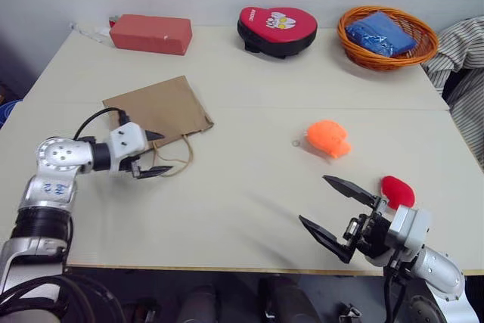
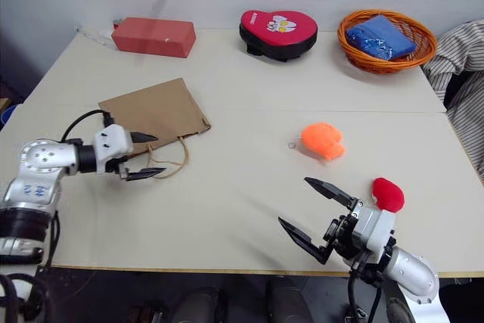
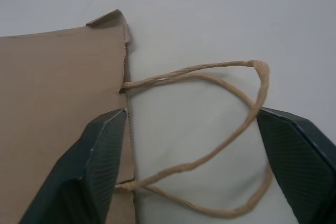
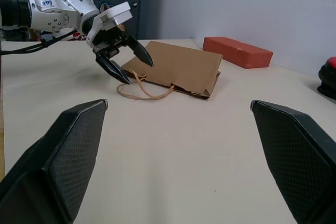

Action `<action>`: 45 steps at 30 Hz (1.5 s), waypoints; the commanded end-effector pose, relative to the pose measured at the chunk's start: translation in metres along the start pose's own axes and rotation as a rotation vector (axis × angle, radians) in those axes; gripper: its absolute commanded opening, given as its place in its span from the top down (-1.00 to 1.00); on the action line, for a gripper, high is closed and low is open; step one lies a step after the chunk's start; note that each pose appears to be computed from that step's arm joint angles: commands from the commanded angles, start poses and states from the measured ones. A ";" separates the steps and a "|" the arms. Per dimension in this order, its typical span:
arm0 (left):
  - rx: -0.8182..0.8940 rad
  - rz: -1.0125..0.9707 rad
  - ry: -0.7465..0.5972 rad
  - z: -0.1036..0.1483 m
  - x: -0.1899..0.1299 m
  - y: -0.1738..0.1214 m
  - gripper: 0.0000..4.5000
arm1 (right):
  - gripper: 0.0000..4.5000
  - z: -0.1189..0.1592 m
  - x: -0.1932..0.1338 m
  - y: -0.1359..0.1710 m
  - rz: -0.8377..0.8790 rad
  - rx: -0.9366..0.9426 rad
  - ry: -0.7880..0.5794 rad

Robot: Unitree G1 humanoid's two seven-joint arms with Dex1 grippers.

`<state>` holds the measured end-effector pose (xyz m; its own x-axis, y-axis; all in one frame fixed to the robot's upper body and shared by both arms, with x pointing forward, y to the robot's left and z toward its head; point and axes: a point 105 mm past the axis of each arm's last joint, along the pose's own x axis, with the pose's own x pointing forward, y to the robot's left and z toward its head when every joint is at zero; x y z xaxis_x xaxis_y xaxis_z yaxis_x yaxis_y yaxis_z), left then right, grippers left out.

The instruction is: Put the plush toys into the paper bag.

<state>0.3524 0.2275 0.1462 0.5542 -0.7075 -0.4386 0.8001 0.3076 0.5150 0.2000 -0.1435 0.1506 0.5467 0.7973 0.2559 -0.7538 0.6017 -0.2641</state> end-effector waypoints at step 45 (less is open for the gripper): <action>-0.176 -0.541 -0.701 0.189 0.052 -0.079 1.00 | 0.99 -0.062 0.086 -0.003 -0.066 0.094 0.350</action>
<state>0.2815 0.0459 0.2088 -0.1035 -0.9940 -0.0341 0.9783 -0.1079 0.1770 0.2718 -0.0778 0.1073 0.6843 0.7219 -0.1030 -0.7285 0.6705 -0.1406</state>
